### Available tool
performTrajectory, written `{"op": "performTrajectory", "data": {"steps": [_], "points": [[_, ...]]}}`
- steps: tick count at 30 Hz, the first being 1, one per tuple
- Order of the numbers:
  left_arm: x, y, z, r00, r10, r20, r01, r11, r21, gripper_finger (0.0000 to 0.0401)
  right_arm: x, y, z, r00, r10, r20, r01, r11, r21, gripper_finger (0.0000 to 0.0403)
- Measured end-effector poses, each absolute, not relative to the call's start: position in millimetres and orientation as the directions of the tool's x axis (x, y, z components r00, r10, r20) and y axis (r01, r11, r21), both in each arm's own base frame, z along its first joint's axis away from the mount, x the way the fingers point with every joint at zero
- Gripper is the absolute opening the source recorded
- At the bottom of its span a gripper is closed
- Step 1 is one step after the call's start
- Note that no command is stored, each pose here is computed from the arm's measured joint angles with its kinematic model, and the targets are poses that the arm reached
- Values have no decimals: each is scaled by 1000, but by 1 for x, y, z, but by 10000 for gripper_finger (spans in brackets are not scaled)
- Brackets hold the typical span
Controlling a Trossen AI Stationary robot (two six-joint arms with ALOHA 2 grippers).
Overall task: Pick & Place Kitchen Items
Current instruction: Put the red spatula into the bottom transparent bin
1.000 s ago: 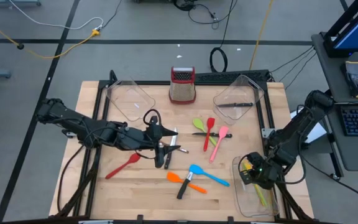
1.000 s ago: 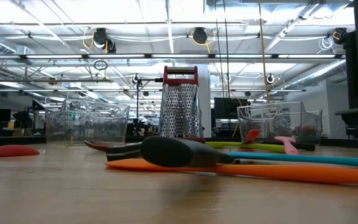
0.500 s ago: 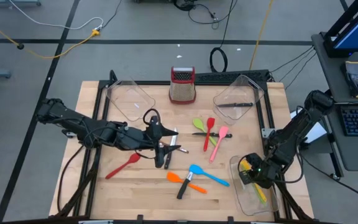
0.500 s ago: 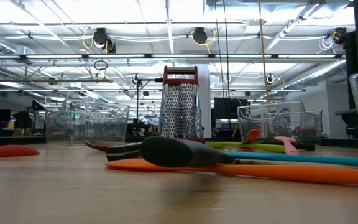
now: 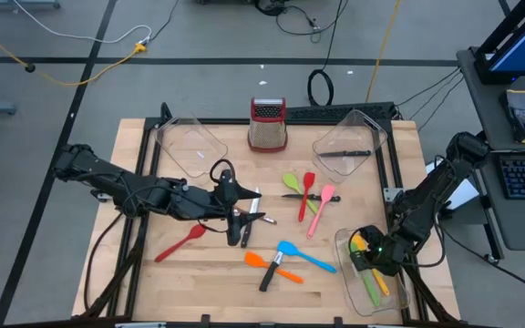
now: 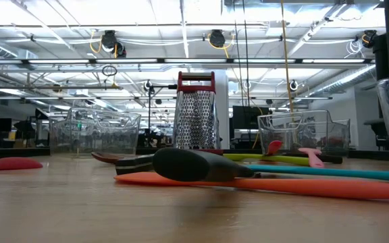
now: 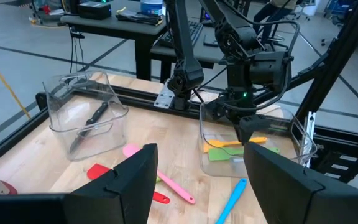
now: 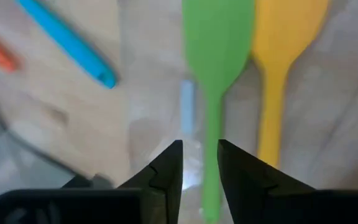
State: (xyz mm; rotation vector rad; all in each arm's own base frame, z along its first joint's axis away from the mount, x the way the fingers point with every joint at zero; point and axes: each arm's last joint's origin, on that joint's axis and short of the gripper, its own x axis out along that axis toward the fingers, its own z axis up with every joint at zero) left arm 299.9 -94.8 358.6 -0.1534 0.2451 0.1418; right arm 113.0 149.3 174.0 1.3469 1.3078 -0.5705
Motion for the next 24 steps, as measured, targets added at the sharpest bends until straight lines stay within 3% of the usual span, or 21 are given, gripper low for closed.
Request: {"op": "performTrajectory", "data": {"steps": [6, 12, 24], "points": [[300, -95, 358, 961, 110, -254, -146, 981, -126, 244, 118, 155, 186, 350, 467, -812, 860, 183, 477, 76], [300, -97, 358, 964, 30, -264, -66, 989, -130, 244, 119, 157, 197, 404, 535, -742, 813, 161, 559, 9], [298, -98, 350, 939, -11, -345, -41, 989, -143, 244, 118, 155, 232, 498, 593, -633, 720, 123, 682, 1]]}}
